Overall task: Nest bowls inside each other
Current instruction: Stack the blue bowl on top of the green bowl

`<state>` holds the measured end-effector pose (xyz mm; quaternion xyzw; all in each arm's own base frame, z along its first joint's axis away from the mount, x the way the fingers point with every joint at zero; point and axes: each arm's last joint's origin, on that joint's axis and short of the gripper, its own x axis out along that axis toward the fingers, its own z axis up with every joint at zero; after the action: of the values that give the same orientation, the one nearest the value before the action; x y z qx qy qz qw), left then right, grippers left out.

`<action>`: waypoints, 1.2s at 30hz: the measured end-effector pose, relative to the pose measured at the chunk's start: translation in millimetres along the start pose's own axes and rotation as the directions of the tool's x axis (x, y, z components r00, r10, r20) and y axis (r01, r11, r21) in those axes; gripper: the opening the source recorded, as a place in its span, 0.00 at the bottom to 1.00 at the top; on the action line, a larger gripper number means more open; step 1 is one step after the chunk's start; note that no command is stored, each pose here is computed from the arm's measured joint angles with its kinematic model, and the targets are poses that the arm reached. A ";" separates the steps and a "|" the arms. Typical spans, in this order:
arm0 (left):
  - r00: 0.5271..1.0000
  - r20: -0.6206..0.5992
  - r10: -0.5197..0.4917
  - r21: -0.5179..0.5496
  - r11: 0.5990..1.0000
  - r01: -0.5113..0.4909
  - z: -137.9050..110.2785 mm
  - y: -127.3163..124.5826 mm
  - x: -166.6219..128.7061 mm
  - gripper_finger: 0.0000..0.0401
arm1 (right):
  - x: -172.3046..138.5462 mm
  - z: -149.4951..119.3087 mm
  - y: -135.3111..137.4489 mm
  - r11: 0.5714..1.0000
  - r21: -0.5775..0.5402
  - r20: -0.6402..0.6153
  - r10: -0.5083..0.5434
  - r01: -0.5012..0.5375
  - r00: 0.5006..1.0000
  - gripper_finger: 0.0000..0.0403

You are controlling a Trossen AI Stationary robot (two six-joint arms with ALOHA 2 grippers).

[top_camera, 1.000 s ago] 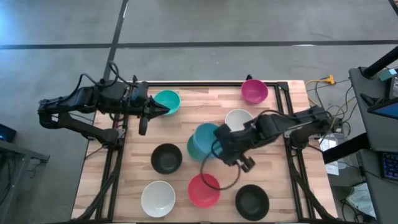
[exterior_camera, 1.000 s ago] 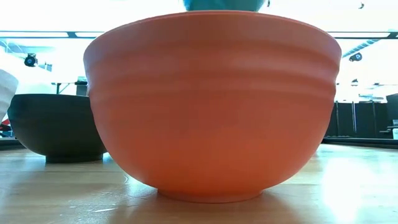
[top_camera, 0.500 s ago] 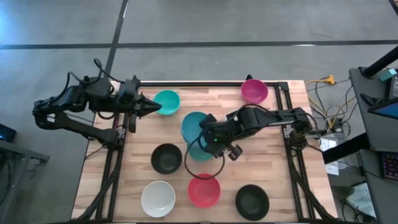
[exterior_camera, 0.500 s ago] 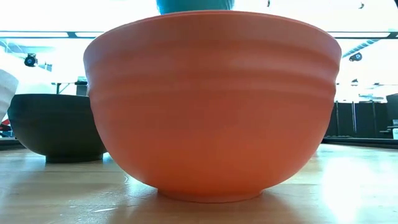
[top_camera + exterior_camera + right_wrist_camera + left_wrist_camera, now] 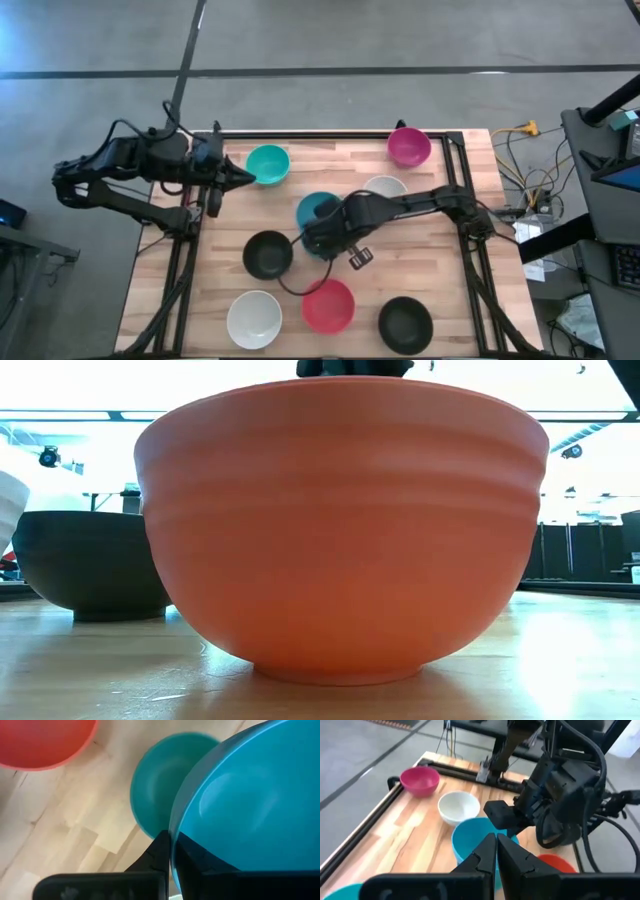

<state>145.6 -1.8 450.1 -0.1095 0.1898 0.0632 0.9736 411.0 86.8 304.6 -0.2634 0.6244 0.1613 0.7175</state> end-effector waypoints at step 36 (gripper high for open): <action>0.999 -0.042 -0.002 0.062 0.998 0.005 -15.7 4.9 -10.7 0.00 | 61.5 16.8 33.0 0.992 0.124 0.011 0.006 -0.007 1.000 0.03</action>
<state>129.4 -1.7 439.1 -0.0809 0.2118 0.0534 0.9725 416.5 117.3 239.9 -0.2156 0.6303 0.1259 0.7351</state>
